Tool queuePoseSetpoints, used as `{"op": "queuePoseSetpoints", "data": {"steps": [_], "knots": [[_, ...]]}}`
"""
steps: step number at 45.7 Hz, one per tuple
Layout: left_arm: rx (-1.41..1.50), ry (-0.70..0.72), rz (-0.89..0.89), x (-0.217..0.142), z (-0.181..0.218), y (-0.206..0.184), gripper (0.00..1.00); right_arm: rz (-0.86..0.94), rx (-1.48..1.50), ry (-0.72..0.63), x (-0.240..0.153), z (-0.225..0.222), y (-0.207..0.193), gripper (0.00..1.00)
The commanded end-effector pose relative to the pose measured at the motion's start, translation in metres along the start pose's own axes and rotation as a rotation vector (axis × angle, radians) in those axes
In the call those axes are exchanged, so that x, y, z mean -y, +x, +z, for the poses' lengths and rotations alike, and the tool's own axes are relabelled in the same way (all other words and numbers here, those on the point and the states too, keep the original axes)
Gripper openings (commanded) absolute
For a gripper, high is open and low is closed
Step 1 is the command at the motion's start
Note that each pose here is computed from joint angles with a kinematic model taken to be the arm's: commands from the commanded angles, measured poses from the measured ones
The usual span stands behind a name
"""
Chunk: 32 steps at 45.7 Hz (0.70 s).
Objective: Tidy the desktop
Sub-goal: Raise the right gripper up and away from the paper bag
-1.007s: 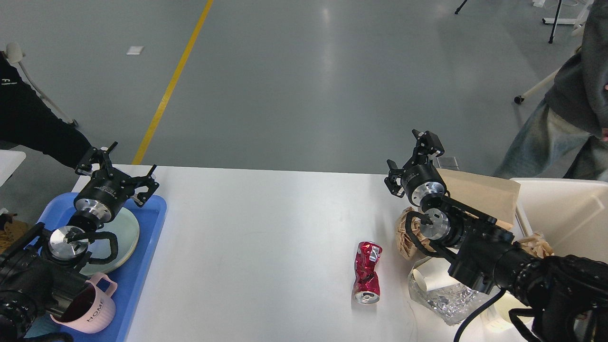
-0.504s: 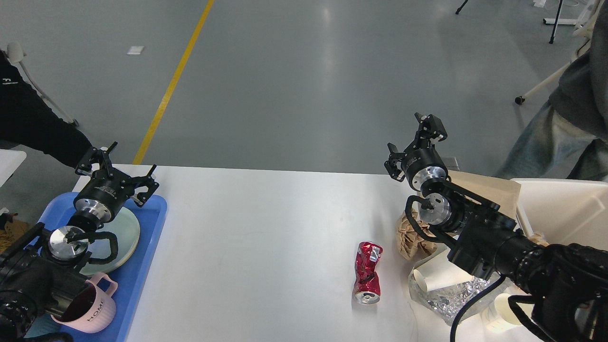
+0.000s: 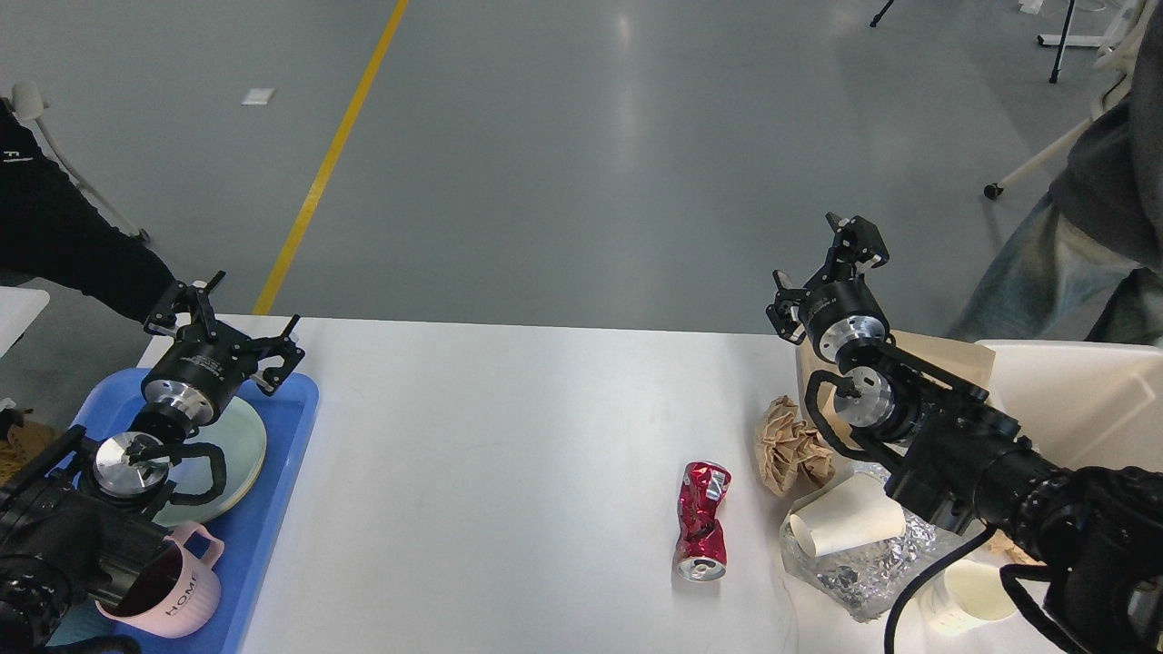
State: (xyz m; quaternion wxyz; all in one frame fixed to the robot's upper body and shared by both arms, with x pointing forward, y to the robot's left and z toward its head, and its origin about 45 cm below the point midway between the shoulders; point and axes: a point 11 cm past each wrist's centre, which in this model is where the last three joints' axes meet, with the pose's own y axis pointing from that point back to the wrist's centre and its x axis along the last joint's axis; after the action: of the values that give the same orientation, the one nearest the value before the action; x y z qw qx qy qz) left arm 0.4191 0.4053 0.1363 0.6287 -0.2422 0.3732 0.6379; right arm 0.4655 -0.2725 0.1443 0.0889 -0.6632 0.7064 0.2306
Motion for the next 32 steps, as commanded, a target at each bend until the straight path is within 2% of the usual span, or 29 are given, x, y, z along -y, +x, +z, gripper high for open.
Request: {"op": "queuePoseSetpoints", "data": {"steps": [1, 13, 19, 32], "knots": [[-0.001, -0.001, 0.000, 0.000, 0.000, 0.000, 0.97, 0.008, -0.002, 0.003, 0.000, -0.002, 0.004, 1.00], [0.000, -0.002, 0.000, 0.000, 0.001, 0.000, 0.97, 0.069, 0.081, 0.061, 0.001, -0.023, 0.024, 1.00], [-0.001, -0.001, 0.000, 0.000, 0.000, 0.000, 0.97, 0.118, 0.147, 0.074, -0.005, -0.019, 0.041, 1.00], [-0.001, -0.001, 0.000, 0.000, 0.000, 0.000, 0.97, 0.109, 0.123, 0.078, -0.006, -0.022, 0.044, 1.00]]}}
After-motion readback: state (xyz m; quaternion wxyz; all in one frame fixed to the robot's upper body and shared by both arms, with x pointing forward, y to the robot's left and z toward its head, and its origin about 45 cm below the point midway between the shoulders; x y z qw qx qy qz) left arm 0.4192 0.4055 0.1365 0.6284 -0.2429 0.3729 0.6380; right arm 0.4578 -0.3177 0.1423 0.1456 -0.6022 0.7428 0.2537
